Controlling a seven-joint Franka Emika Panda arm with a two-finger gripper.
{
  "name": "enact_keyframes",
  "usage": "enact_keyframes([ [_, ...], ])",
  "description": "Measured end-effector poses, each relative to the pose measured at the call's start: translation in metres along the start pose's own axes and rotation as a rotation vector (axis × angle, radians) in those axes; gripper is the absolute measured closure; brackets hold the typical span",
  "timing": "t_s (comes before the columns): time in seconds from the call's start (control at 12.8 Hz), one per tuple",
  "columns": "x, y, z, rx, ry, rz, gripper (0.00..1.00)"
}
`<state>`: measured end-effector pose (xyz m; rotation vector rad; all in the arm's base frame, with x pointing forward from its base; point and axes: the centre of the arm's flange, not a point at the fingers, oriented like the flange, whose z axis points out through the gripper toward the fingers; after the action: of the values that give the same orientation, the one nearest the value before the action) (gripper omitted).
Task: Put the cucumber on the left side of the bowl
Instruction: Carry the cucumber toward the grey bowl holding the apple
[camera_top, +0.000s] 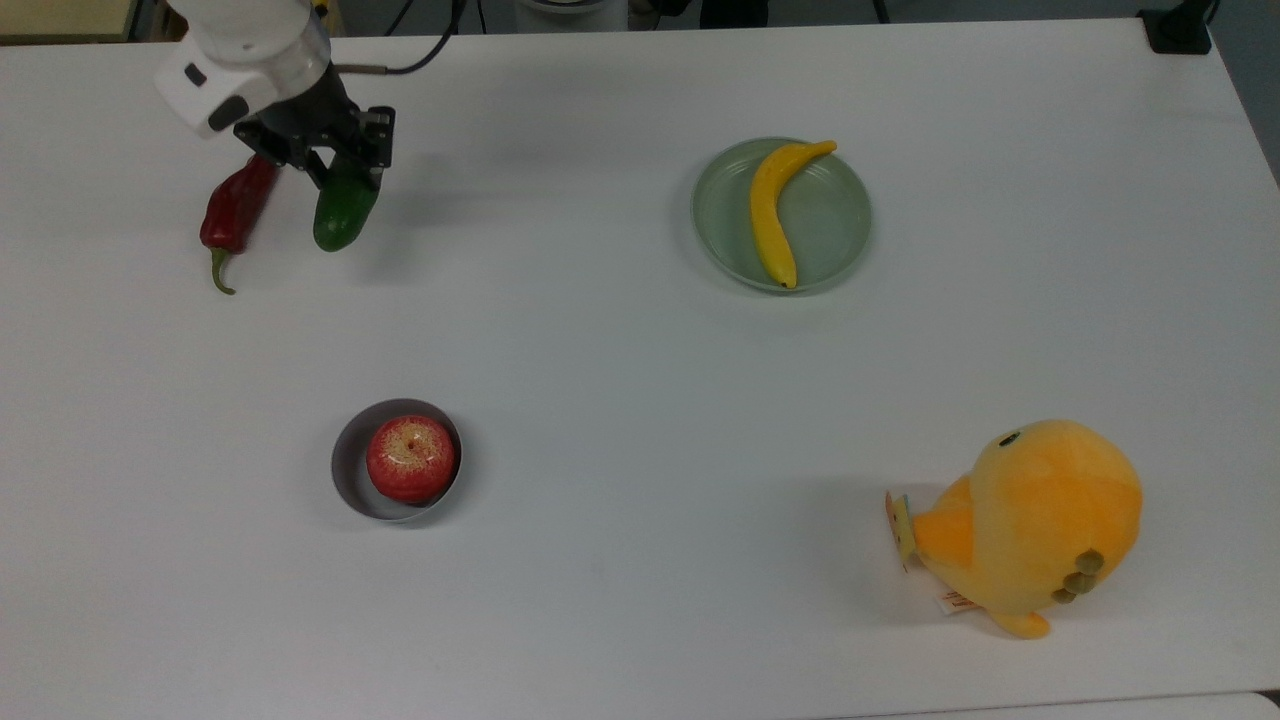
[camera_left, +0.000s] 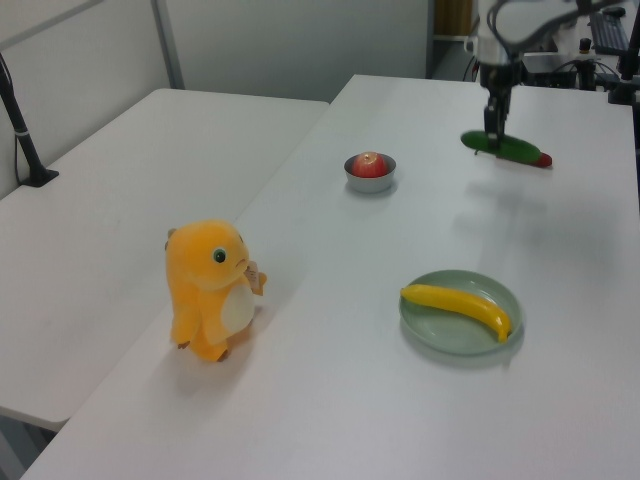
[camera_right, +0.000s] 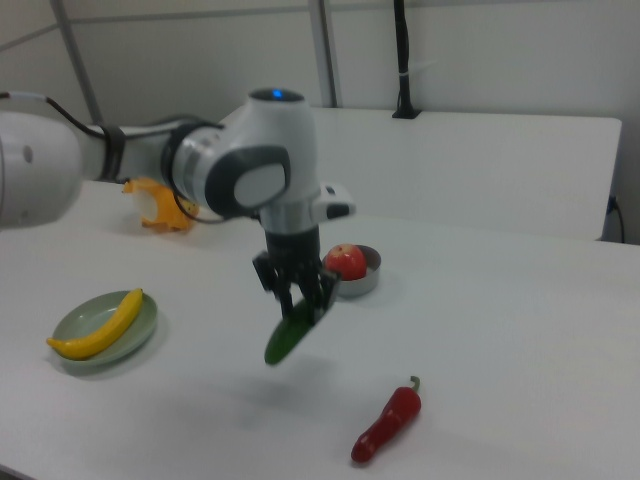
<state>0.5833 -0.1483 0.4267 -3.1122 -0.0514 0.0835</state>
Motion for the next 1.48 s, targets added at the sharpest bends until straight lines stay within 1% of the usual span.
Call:
enact_keyframes([
  [0.16, 0.013, -0.019, -0.035, 0.027, 0.061, -0.017, 0.51],
  [0.31, 0.025, -0.039, -0.055, 0.032, 0.105, -0.047, 0.51],
  [0.39, 0.034, -0.057, -0.066, 0.033, 0.129, -0.075, 0.51],
  [0.62, 0.066, -0.099, -0.071, 0.021, 0.157, -0.147, 0.51],
  [0.7, 0.075, -0.106, -0.069, 0.017, 0.169, -0.161, 0.51],
  [0.78, 0.088, -0.117, -0.063, 0.011, 0.2, -0.178, 0.51],
  [1.01, 0.112, -0.13, -0.04, -0.004, 0.273, -0.197, 0.51],
  [1.25, 0.14, -0.146, -0.003, -0.034, 0.384, -0.216, 0.51],
  [1.48, 0.157, -0.156, 0.028, -0.055, 0.454, -0.228, 0.51],
])
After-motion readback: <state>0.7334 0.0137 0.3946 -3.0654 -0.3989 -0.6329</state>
